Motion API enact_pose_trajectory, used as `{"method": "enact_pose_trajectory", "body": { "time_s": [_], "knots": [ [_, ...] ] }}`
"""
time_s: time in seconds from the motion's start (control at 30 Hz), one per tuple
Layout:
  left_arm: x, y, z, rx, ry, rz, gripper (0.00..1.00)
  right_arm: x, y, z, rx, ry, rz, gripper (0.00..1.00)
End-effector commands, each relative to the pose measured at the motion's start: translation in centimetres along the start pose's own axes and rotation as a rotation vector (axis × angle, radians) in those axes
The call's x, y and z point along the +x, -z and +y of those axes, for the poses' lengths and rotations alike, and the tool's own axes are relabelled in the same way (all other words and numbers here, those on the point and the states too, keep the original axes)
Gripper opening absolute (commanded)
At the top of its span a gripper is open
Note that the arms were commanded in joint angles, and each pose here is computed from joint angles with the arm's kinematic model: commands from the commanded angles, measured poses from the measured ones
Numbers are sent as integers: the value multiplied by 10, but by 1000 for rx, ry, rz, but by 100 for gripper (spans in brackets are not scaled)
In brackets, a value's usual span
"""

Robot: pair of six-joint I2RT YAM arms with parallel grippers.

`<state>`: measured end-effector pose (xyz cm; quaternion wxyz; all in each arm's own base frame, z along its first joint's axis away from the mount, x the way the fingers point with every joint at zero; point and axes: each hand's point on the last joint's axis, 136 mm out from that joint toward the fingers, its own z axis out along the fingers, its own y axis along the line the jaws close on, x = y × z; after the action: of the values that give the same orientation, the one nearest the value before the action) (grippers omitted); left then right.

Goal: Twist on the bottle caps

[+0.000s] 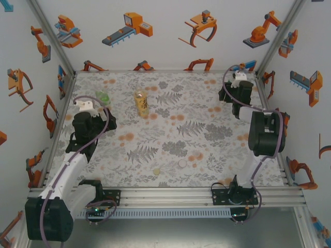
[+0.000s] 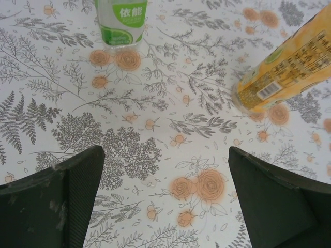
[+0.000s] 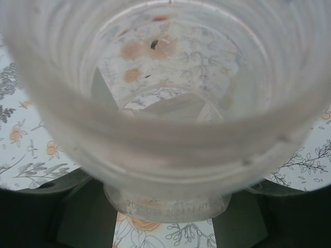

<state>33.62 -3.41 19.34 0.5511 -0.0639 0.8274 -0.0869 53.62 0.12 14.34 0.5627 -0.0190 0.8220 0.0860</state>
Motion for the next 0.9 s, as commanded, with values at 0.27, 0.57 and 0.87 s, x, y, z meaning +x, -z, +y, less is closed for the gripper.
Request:
{"method": "enact_pose_trajectory", "body": {
  "time_s": [0.27, 0.57, 0.87],
  "knots": [
    [-56, 22, -67, 189, -59, 2, 97, -27, 61, 58, -149, 18, 53, 47],
    [-82, 55, -170, 556, -236, -44, 97, -40, 126, 137, -382, 48, 51, 46],
    [-76, 94, -252, 1004, -314, -93, 97, -59, 203, 210, -759, 111, -24, 46]
  ]
}}
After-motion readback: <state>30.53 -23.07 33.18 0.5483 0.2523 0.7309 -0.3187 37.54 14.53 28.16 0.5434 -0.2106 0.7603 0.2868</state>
